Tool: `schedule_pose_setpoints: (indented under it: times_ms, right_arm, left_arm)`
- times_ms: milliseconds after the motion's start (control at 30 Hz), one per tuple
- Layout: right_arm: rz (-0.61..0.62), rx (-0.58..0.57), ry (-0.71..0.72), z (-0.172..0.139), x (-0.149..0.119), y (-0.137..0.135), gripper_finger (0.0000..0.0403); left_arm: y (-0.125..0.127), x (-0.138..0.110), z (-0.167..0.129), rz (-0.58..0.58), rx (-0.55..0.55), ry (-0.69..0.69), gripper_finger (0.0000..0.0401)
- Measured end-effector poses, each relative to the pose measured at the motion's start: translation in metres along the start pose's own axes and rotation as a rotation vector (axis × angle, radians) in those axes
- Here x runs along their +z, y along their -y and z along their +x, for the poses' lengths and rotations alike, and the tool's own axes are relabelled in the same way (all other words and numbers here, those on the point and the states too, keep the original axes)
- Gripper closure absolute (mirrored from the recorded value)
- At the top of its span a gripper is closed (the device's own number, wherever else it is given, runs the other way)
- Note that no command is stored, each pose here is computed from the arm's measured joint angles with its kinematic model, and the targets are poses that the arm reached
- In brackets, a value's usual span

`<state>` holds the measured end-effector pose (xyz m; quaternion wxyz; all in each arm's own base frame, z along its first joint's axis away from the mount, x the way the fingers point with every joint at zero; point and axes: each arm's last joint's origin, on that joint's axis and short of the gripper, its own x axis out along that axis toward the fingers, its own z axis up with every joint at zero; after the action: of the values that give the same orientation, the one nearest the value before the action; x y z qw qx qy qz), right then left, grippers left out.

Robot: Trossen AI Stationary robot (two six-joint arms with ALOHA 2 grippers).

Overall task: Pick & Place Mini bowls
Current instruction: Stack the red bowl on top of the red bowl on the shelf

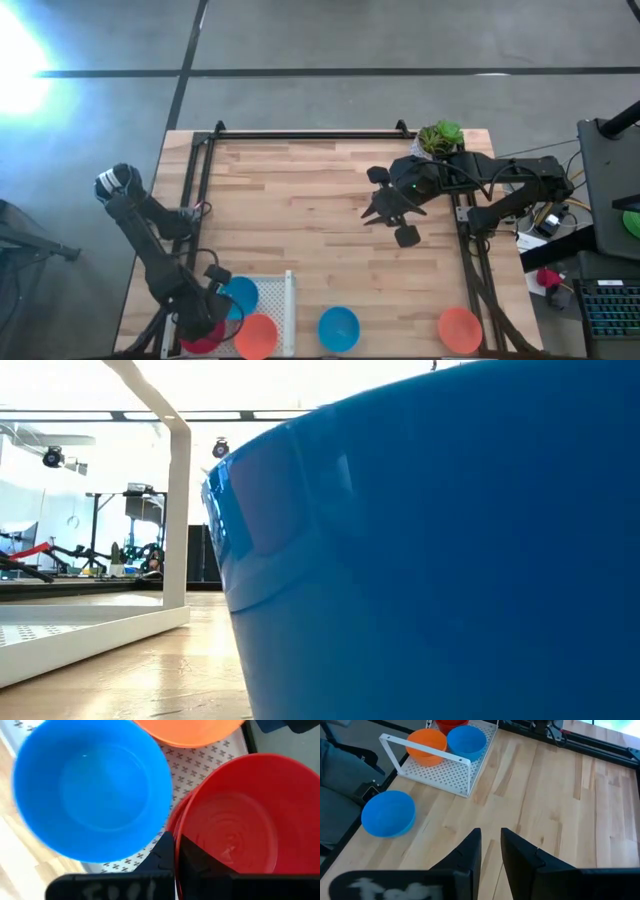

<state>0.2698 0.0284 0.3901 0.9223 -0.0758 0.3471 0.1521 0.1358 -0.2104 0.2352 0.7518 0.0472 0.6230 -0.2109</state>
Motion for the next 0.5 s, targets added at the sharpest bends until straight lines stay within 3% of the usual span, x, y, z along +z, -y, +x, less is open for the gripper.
schedule_pose_setpoints:
  times_ms: [500]
  right_arm:
    - [0.004,0.0,-0.002,0.0,0.0,0.0,0.0321]
  left_arm:
    - [-0.005,-0.011,0.018,-0.073,0.012,-0.019,0.0401]
